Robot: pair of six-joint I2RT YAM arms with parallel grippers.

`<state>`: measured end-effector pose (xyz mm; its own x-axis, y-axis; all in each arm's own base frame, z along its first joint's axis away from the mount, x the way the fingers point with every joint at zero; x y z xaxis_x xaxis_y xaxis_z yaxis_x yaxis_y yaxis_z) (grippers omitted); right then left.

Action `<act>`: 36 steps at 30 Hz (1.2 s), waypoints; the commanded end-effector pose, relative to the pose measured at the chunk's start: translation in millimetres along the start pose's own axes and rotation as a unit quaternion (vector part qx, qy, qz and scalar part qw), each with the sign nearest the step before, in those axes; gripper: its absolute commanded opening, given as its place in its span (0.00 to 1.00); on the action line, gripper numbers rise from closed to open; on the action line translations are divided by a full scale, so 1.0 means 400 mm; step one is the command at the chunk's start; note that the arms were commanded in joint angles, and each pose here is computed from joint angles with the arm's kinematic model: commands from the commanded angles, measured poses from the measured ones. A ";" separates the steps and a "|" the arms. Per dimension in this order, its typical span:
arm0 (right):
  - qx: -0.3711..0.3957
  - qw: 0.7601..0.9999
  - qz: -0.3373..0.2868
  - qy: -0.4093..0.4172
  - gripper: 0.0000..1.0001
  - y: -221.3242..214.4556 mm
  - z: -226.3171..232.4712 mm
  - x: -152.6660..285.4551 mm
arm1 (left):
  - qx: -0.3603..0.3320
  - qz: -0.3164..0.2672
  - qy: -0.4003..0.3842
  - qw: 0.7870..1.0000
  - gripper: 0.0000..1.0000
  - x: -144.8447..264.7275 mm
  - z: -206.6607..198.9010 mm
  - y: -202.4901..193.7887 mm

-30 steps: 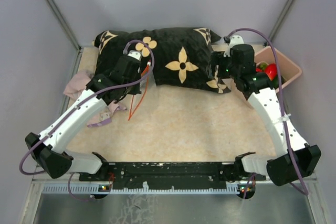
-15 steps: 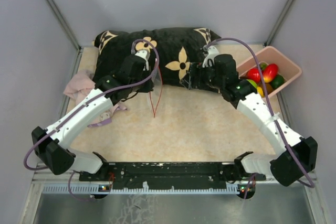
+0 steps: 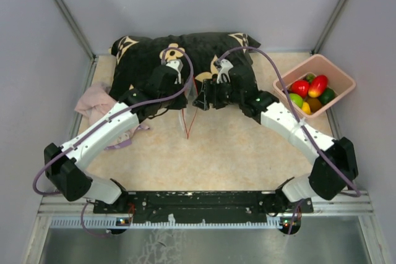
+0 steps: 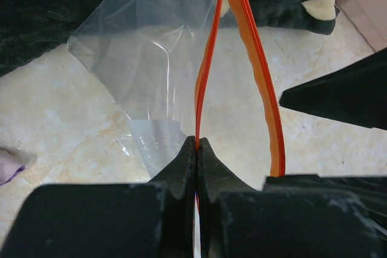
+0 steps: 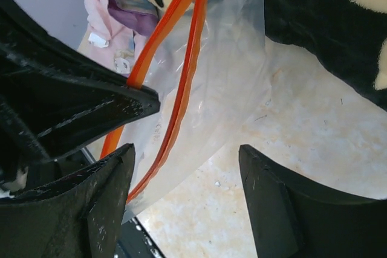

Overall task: Place the food in the zip-top bag and seal the zipper
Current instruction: Open the zipper of the food storage bag at the center of the board.

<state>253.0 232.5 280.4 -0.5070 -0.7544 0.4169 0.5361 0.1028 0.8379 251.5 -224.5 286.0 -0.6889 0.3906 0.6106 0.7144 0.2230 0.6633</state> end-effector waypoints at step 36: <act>0.071 0.992 0.089 -0.056 0.00 -0.080 -0.078 -0.148 | -0.139 0.042 0.108 0.984 0.00 0.070 0.072 0.000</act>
<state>282.2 257.5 227.0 -0.4314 -0.6887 0.5827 0.5425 0.3180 0.7776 229.0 -182.5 315.3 -0.6912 0.2151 0.6899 0.7051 -0.0085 0.7090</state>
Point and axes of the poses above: each gripper's point midway between its finger pads, its own x axis back along the fingers, its own z axis along the line the jaws close on, y = z × x, the point moved 9 cm from there along x, back along the fingers, and after that the axes turned 11 degrees about x, right-handed, at the moved point
